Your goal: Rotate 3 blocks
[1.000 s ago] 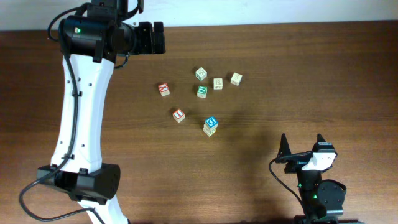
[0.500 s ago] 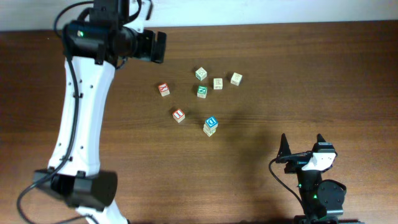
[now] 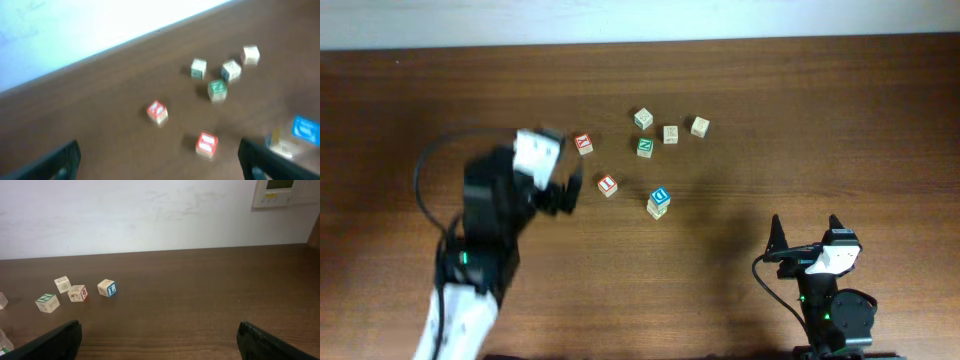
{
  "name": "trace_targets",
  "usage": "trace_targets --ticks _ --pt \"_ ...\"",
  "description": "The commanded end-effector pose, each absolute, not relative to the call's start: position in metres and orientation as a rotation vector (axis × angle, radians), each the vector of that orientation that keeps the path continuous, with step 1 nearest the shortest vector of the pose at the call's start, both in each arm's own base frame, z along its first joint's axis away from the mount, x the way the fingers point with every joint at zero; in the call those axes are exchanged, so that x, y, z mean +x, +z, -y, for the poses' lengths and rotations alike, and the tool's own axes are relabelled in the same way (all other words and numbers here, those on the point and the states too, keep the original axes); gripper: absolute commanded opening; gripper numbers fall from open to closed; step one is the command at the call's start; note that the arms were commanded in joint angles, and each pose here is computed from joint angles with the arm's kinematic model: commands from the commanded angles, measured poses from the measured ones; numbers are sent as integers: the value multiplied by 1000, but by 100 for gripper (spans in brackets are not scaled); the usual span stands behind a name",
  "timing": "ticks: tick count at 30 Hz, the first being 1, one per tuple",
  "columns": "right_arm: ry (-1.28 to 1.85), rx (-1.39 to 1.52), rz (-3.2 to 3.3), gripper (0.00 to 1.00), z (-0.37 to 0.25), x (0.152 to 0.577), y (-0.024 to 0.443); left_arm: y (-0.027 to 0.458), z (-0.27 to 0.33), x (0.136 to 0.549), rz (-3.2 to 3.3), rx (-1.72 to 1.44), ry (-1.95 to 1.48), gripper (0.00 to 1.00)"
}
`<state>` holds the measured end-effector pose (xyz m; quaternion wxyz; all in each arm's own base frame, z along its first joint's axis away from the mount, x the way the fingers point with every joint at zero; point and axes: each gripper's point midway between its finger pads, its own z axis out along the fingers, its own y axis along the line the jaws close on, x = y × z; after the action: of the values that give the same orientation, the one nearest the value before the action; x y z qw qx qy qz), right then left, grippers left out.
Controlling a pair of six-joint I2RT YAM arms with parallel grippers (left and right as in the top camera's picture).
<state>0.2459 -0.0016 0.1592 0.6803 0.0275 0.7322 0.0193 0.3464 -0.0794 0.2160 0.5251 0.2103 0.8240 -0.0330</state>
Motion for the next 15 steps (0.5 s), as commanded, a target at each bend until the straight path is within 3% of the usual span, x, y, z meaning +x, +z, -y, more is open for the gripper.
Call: trace_targets --ticks 1,7,15 --pt "33 61 -1648 98 3 246 156 208 72 314 -1815 553 2 99" --pt "33 61 -1648 99 3 246 156 177 55 263 -1652 600 137 99" --pt "33 61 -1649 98 3 246 156 162 31 248 -1560 494 236 99"
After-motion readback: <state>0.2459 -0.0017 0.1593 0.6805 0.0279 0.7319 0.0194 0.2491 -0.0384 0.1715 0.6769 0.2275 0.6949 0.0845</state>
